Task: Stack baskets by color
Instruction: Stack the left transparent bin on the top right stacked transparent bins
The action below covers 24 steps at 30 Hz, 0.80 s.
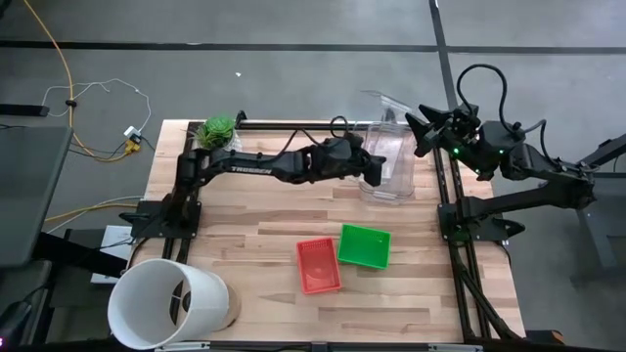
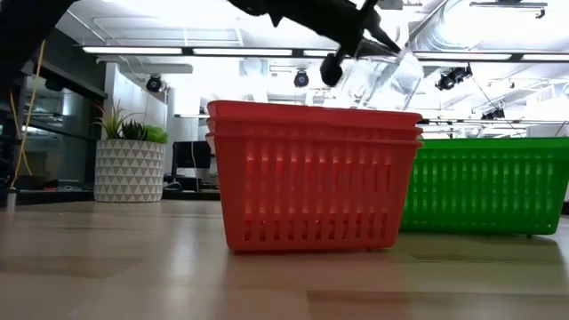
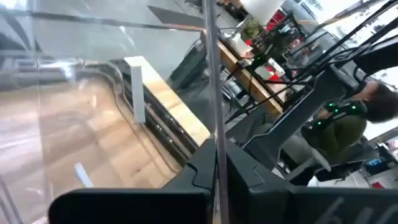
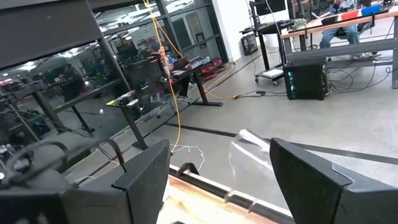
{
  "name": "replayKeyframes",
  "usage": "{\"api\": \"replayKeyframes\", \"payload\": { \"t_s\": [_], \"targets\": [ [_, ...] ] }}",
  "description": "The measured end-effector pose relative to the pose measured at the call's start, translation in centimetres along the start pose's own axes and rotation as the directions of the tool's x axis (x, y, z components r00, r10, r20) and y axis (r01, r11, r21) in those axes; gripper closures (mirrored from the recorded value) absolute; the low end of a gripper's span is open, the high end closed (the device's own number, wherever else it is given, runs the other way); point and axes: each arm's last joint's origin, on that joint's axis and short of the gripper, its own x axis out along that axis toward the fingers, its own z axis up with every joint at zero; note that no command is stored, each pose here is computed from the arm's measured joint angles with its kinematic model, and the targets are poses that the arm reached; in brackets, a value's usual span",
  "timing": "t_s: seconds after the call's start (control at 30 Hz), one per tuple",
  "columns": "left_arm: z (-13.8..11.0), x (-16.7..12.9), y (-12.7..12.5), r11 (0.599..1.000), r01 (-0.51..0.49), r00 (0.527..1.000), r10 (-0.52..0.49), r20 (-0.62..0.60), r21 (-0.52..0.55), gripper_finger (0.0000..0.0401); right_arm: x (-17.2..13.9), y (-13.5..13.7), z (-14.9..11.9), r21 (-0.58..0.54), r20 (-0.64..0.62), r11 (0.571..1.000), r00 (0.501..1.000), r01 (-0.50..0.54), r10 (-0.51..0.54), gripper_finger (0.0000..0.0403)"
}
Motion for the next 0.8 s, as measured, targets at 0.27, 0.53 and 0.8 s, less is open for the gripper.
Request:
{"api": "replayKeyframes", "payload": {
  "t_s": [0.27,0.53,0.8],
  "targets": [
    [0.5,-1.2,0.7,0.989,-0.095,0.990,0.106,-0.091,0.115,0.0401,0.0,0.0,0.0,-0.003,-0.003,1.000,1.000,-0.002,0.002,0.0140],
    [1.9,-1.9,0.0,0.994,-0.039,0.997,0.045,-0.063,0.100,0.0401,0.0,0.0,0.0,-0.003,-0.004,1.000,1.000,-0.001,0.001,0.0140],
    [3.8,-2.7,-1.6,0.995,0.079,0.995,-0.082,0.057,0.054,0.0401,0.0,0.0,0.0,-0.001,-0.002,1.000,1.000,-0.002,0.002,0.0140]
  ]
}}
